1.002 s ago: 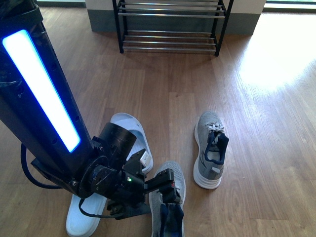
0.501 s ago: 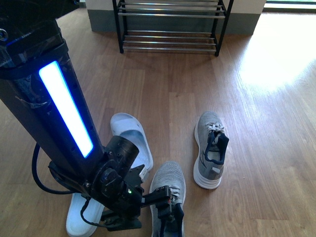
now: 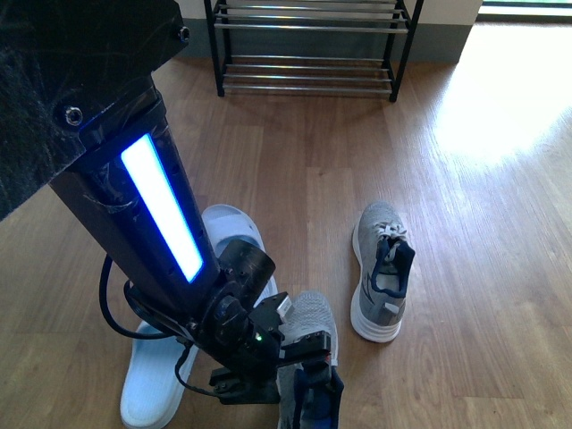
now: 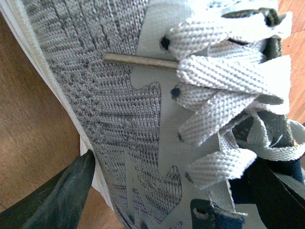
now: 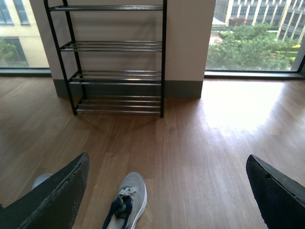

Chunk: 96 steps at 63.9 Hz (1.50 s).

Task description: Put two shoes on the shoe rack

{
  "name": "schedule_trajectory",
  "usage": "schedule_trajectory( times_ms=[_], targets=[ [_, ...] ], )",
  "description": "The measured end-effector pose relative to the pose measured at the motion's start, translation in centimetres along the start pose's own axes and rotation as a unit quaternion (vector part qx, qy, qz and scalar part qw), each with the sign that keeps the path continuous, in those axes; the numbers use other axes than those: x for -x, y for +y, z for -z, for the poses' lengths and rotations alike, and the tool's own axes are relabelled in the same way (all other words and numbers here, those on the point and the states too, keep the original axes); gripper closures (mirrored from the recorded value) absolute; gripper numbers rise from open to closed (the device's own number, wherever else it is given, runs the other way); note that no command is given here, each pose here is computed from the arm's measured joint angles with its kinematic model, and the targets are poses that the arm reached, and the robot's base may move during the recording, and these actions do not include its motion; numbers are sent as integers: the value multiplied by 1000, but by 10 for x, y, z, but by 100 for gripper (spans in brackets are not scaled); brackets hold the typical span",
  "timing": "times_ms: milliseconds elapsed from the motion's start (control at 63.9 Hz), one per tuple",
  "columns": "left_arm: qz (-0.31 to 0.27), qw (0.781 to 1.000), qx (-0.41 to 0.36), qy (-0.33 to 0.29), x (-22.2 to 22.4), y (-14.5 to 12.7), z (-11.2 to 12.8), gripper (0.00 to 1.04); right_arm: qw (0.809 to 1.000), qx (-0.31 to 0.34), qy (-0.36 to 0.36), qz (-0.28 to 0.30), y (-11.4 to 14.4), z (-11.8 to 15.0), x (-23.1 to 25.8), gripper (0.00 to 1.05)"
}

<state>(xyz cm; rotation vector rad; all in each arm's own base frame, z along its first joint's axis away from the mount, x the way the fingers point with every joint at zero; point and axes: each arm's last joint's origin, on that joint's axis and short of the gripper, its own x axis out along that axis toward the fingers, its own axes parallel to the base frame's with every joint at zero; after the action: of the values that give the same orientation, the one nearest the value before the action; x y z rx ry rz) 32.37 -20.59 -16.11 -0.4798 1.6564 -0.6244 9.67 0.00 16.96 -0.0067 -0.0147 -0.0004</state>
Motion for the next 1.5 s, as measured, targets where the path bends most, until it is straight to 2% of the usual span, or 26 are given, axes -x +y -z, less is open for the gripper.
schedule_trajectory(
  times_ms=[391,438,658,955,1221,1346,1503],
  targets=[
    [-39,999,5,14,-6,2,-8,9,1000,0,0,0,0,0,0,9],
    [-64,998,-6,5,-8,4,-10,9,1000,0,0,0,0,0,0,9],
    [-87,996,-19,16,-22,19,-2,10,1000,0,0,0,0,0,0,9],
    [-90,995,-37,6,-21,16,-3,59,1000,0,0,0,0,0,0,9],
    [-130,991,-29,-34,4,12,2,93,1000,0,0,0,0,0,0,9],
    [-146,987,-23,-63,30,9,2,97,1000,0,0,0,0,0,0,9],
    [-179,974,-43,-131,79,-9,0,98,1000,0,0,0,0,0,0,9]
  ],
)
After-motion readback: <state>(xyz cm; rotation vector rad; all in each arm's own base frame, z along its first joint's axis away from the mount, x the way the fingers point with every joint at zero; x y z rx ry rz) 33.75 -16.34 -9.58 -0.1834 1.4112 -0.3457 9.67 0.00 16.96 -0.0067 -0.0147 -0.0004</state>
